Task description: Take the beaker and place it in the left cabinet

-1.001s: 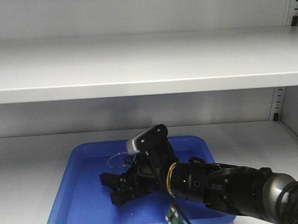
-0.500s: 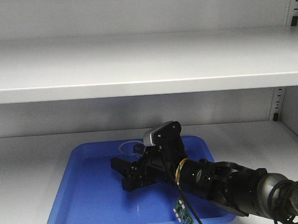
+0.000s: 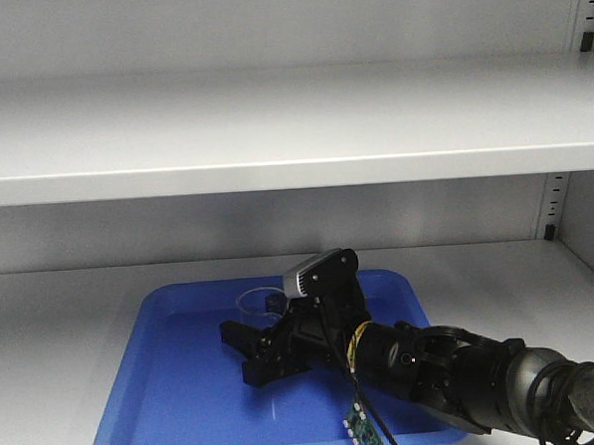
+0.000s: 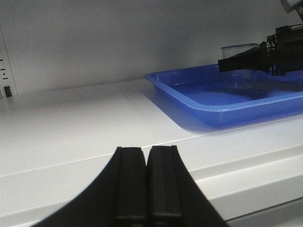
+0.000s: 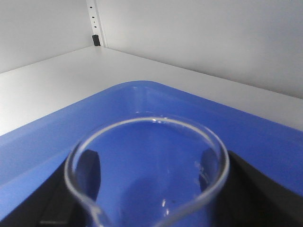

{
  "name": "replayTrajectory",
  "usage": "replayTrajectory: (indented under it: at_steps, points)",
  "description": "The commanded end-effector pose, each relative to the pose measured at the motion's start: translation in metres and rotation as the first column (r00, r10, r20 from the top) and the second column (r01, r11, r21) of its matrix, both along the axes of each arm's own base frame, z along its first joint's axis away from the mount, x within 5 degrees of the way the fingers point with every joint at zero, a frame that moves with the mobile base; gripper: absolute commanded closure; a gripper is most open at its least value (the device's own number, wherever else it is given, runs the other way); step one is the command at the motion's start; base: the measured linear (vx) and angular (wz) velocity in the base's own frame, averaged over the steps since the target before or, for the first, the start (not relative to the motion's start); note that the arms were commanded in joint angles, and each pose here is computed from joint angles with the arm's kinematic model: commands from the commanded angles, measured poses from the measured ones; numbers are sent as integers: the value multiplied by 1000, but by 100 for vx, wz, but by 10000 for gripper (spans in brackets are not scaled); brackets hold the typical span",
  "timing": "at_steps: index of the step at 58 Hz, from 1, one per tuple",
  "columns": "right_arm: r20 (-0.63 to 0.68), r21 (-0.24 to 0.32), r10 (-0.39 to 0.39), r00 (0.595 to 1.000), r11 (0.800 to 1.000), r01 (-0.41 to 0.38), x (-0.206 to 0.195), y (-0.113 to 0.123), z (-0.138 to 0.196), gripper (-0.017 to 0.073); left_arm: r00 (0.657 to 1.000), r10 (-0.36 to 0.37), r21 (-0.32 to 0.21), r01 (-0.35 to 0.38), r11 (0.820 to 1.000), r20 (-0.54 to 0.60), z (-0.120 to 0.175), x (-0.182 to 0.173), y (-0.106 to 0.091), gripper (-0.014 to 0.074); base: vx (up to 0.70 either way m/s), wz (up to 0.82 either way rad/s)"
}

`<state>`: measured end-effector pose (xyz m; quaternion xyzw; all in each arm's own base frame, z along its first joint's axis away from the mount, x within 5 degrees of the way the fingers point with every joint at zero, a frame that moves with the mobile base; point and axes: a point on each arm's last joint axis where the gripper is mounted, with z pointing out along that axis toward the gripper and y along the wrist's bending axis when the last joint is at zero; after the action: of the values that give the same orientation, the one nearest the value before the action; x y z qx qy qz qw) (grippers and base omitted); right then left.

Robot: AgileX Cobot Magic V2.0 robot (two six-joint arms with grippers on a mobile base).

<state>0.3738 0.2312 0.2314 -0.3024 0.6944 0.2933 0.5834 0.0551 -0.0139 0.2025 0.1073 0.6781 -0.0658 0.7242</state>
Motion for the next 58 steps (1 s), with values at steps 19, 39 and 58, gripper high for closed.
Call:
replayTrajectory:
  at_steps: [19,39,58]
  points:
    - [110,99,14,994,995,-25,-3,-1,40,-92,997,-2,-31,5,999,79,3,-1,0,593,0,0]
    - [183,131,9,983,991,-33,-15,-7,75,-65,997,-2,-31,5,999,79,3,-1,0,593,0,0]
    - [193,36,-56,980,998,50,-24,-19,97,137,997,-2,-31,5,999,79,3,-1,0,593,0,0]
